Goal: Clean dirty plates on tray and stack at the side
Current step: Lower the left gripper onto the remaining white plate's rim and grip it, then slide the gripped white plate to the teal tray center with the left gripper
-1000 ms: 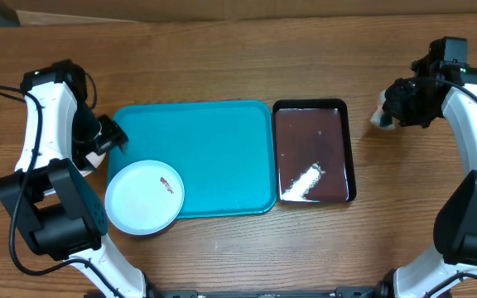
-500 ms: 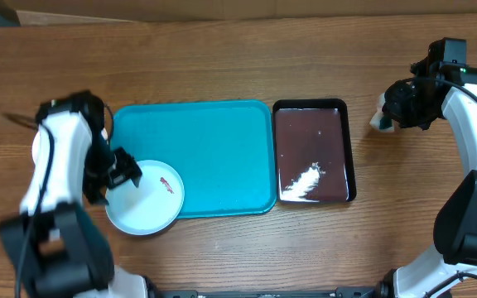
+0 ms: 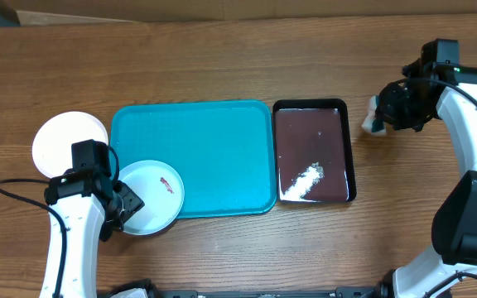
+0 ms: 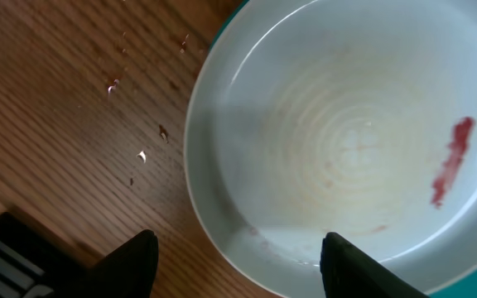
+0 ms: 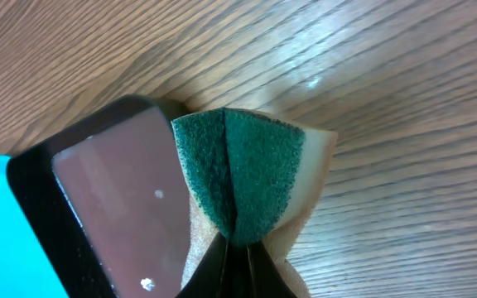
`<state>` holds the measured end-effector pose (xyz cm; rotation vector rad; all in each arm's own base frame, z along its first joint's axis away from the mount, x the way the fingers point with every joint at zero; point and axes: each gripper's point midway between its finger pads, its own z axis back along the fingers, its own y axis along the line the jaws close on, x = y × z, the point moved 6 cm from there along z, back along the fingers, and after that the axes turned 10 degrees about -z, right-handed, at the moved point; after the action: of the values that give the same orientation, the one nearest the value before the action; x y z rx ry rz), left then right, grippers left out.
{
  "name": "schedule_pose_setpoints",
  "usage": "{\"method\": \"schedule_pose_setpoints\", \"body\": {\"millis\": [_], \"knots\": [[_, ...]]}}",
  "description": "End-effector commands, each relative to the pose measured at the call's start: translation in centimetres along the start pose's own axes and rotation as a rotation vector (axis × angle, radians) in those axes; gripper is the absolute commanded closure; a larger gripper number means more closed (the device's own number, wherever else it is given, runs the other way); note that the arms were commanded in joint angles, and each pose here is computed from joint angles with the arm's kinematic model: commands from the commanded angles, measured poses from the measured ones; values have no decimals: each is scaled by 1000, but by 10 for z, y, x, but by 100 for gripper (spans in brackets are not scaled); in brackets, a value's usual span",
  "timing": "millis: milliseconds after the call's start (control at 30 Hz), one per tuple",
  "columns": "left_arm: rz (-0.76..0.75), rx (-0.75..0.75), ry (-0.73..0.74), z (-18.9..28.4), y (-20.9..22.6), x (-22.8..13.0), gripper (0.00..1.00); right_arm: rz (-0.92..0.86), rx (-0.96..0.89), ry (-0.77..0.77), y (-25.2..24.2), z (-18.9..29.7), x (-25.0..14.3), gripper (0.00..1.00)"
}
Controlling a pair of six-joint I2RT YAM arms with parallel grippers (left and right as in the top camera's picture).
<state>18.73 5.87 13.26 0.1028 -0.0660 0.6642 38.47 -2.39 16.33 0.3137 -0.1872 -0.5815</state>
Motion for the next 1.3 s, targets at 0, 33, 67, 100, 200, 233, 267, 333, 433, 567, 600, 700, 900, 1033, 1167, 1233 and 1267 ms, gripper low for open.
{"method": "schedule_pose_setpoints", "body": {"millis": [0,33,67,100,200,233,267,333,433,567,600,700,900,1033,1167,1233,1267], "knots": [[34,42,23,-12,8,6,39,18,11,7,7,-2,-4,96],[28,46,34,-15,9,7,40,22,11,8,8,-2,-5,96],[21,51,47,-18,11,8,41,25,12,9,9,-3,-5,96],[13,56,63,-20,13,9,41,27,12,10,10,-3,-6,96],[12,-3,109,-27,13,10,44,28,12,11,10,-3,-6,96],[17,-16,113,-29,14,11,45,28,12,10,10,-3,-6,96],[24,-15,114,-30,15,13,46,28,12,11,10,-3,-6,96],[32,-13,112,-32,16,15,47,28,12,11,10,-3,-6,96],[39,-11,103,-33,18,17,49,27,10,14,10,-3,-7,96],[44,-17,87,-34,17,21,59,27,10,14,10,-3,-7,96],[44,-17,86,-34,17,21,62,27,10,14,10,-3,-7,96],[44,-16,89,-36,17,22,66,26,9,15,10,-3,-7,96],[42,-3,105,-41,17,22,64,25,7,20,9,-3,-8,96],[43,2,106,-42,18,23,63,25,7,20,9,-3,-8,96],[52,11,102,-42,20,24,62,25,7,20,9,-3,-8,96],[57,11,101,-42,21,24,62,25,7,20,9,-3,-8,96],[59,10,99,-42,22,25,62,25,7,20,9,-3,-8,96]]}}
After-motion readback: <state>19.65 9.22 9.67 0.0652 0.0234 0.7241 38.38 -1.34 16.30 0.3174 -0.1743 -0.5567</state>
